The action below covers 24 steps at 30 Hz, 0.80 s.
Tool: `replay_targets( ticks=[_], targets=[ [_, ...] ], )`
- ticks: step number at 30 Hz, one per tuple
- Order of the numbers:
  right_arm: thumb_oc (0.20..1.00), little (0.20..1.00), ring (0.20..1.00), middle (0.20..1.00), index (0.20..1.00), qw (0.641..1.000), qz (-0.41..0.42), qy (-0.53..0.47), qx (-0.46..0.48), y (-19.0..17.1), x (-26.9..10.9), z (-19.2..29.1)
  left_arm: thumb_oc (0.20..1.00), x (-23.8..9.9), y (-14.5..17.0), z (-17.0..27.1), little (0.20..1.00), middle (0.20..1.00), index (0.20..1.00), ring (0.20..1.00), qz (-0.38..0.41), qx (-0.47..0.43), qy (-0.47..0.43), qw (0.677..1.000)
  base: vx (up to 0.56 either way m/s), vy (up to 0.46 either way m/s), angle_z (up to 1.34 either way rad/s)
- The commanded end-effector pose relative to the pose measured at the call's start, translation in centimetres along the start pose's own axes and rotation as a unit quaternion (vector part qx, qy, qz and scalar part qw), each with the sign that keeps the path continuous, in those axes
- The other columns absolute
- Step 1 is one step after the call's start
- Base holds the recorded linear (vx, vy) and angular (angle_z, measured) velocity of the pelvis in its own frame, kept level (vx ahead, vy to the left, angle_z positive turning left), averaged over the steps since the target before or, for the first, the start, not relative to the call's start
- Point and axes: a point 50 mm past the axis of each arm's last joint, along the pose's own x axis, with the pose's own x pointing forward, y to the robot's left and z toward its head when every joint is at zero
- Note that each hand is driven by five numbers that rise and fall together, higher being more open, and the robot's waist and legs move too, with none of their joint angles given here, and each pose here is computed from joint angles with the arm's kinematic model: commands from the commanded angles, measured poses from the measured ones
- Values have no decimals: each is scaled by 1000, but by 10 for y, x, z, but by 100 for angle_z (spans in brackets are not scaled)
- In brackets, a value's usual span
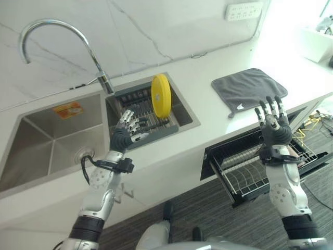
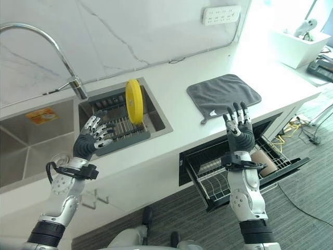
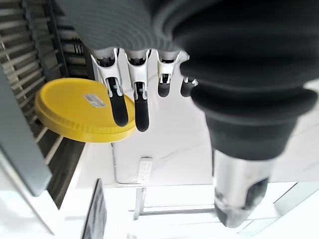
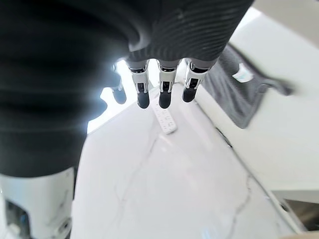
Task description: Place the dishes in the dishwasher.
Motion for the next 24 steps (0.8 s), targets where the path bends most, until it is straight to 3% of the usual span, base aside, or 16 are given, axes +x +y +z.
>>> replay_targets(
  ticks=[1, 8, 18, 24],
  targets=[
    [1000, 1000, 1000, 1000, 1000, 998, 41, -39, -14, 17, 7, 14, 1000, 9, 7, 28, 1000, 1000, 1000, 1000, -1, 38, -71, 997, 119, 135, -56],
    [1000, 1000, 1000, 1000, 1000, 998, 55, -17, -29, 7, 1, 19, 1000, 17, 5, 29, 1000, 1000, 1000, 1000, -5, 42, -68, 997, 122, 102, -41],
    [1000, 1000, 1000, 1000, 1000, 995, 97, -3, -21, 28, 4, 5, 1000, 12, 10, 32, 1000, 1000, 1000, 1000, 10, 61, -72, 995, -5, -31, -24],
    [1000, 1000, 1000, 1000, 1000, 969, 193, 14, -153, 56, 14, 4, 1000, 12, 14, 39, 1000, 1000, 1000, 1000, 16, 56, -84, 995, -51, -21, 22]
  ],
)
